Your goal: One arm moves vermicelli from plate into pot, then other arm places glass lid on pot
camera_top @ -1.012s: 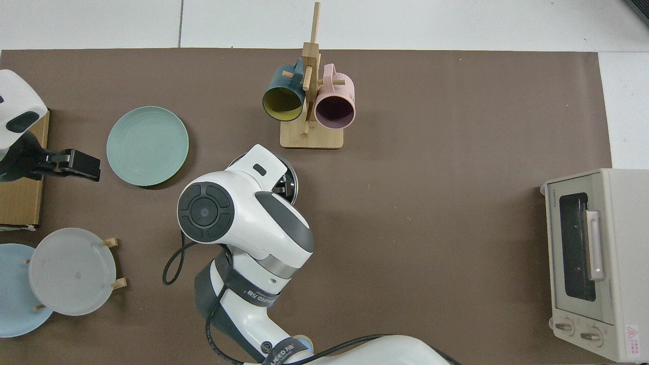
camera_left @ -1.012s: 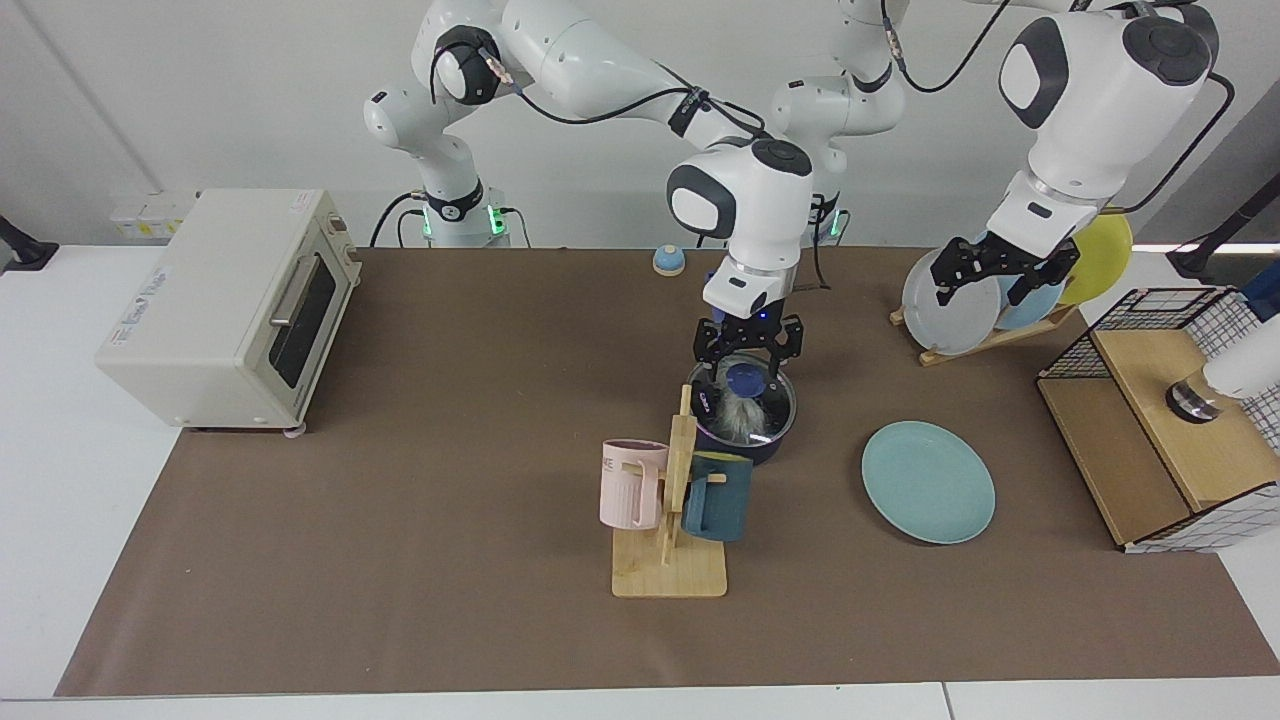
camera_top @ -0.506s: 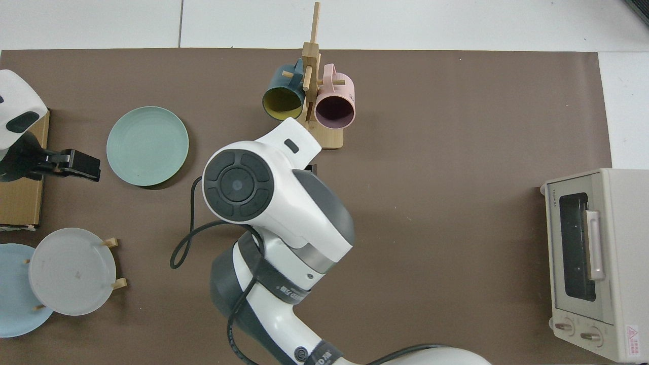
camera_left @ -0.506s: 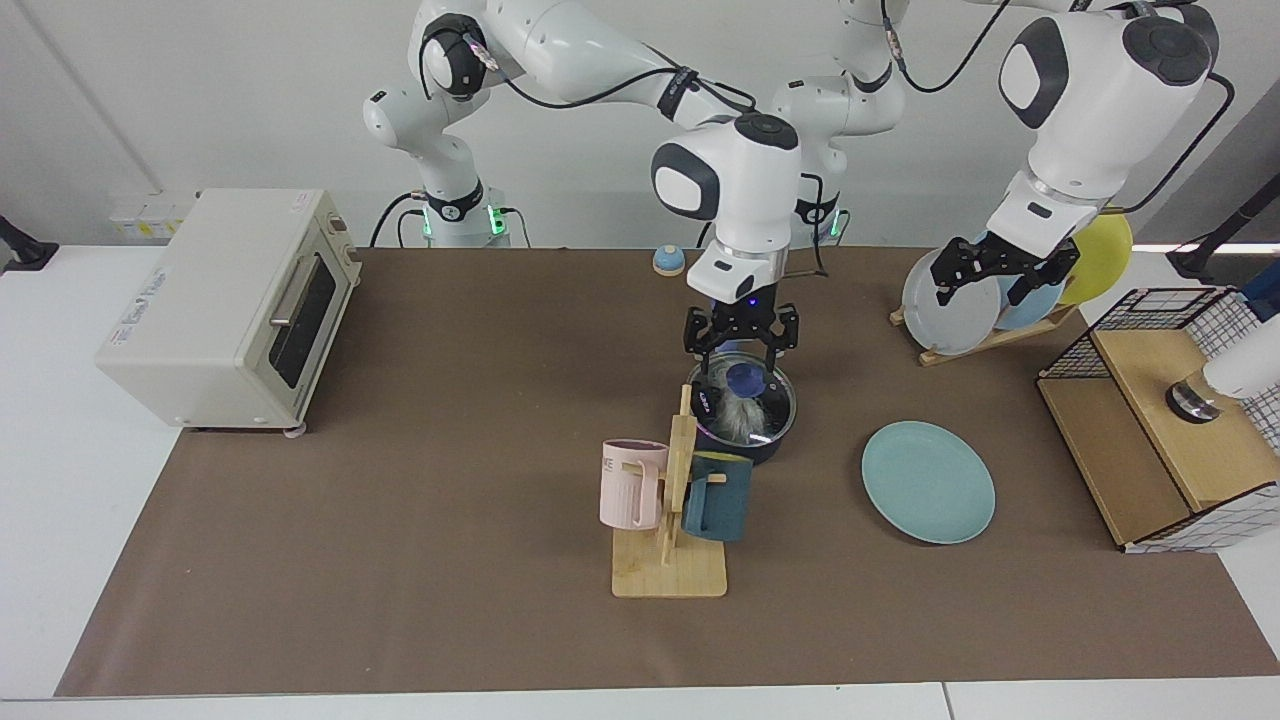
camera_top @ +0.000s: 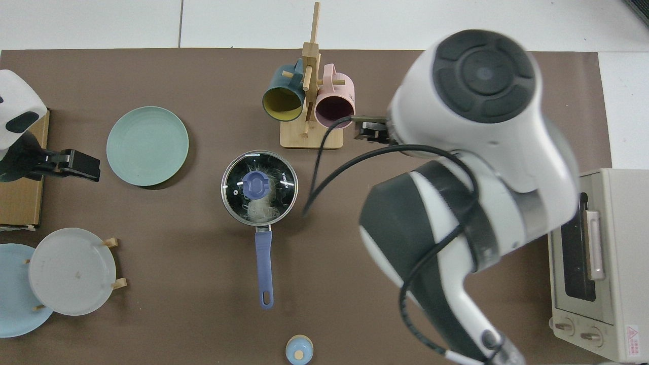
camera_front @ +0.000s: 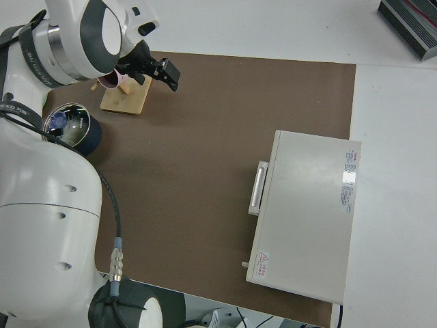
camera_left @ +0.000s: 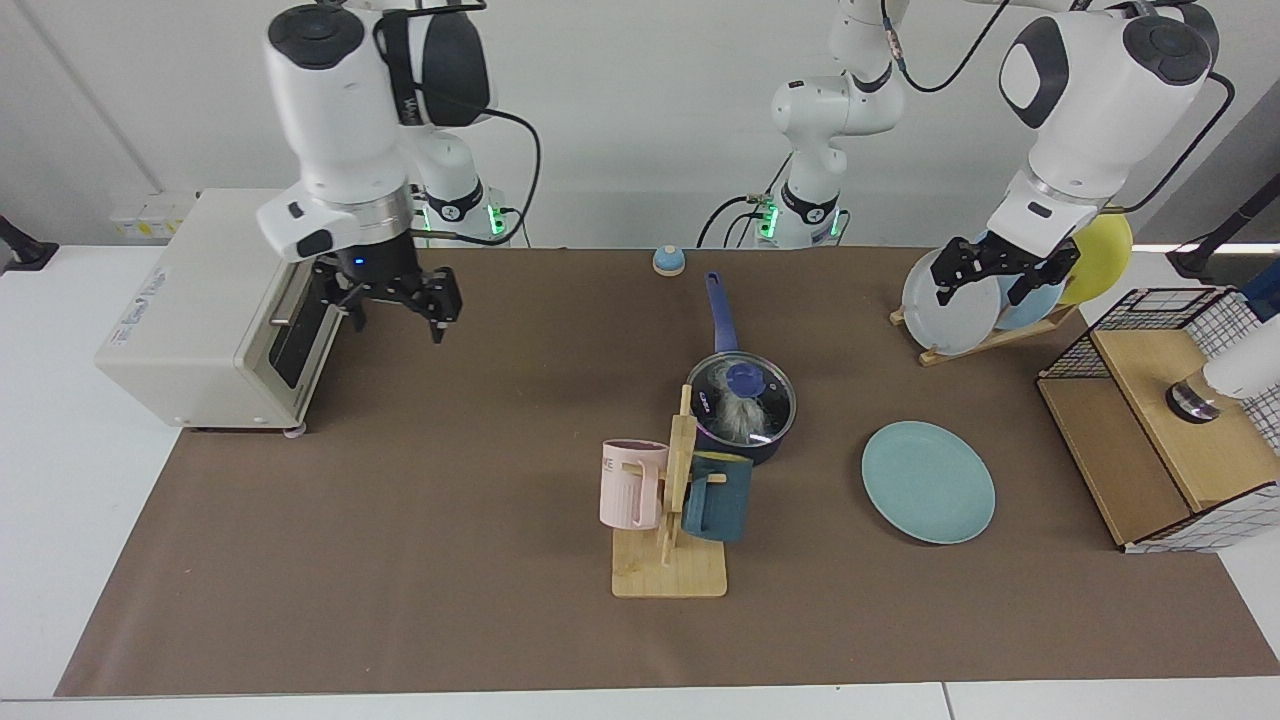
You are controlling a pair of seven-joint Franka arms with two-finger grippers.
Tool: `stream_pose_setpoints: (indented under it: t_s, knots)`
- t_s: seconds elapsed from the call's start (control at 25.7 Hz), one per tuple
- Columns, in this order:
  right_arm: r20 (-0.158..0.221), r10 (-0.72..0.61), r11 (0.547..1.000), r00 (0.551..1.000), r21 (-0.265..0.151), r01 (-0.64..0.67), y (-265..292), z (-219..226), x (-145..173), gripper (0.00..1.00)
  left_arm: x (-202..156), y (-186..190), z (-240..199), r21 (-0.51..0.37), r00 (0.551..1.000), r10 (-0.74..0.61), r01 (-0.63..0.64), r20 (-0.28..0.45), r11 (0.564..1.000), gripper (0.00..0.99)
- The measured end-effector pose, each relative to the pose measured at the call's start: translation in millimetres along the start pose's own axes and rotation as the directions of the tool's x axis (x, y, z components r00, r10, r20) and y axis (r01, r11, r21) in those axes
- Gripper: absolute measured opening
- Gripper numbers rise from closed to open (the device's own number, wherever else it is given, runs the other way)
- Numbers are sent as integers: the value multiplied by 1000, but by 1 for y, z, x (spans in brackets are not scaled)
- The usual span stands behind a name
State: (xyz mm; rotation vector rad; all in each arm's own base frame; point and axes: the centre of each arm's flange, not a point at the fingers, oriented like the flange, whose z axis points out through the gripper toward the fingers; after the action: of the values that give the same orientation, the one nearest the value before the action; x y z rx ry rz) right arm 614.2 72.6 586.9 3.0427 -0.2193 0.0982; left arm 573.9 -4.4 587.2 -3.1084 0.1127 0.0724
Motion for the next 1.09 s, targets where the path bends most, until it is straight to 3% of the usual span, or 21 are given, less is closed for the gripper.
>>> stream_pose_setpoints:
  t_s: [0.08, 0.23, 0.51, 0.78, 1.09]
  knots:
    - [16, 3, 1000, 1000, 8, -3, 30, 6, 5, 996, 0, 0, 0, 0, 1000, 0, 0, 0, 1000, 991]
    - [50, 38, 997, 998, 65, -41, 75, 18, 11, 996, 0, 0, 0, 0, 1000, 0, 0, 1, 1000, 991]
    - [82, 40, 996, 996, 72, -46, 82, 30, 0, 991, -1, 1, 0, 0, 1000, 2, -2, 5, 1000, 991]
    - [44, 32, 996, 999, 88, -35, 79, 35, -26, 991, -1, 1, 0, 0, 1000, 2, -2, 5, 1000, 991]
    - [40, 30, 995, 999, 91, -34, 80, 35, -36, 991, -1, 1, 0, 0, 1000, 2, -2, 6, 1000, 991]
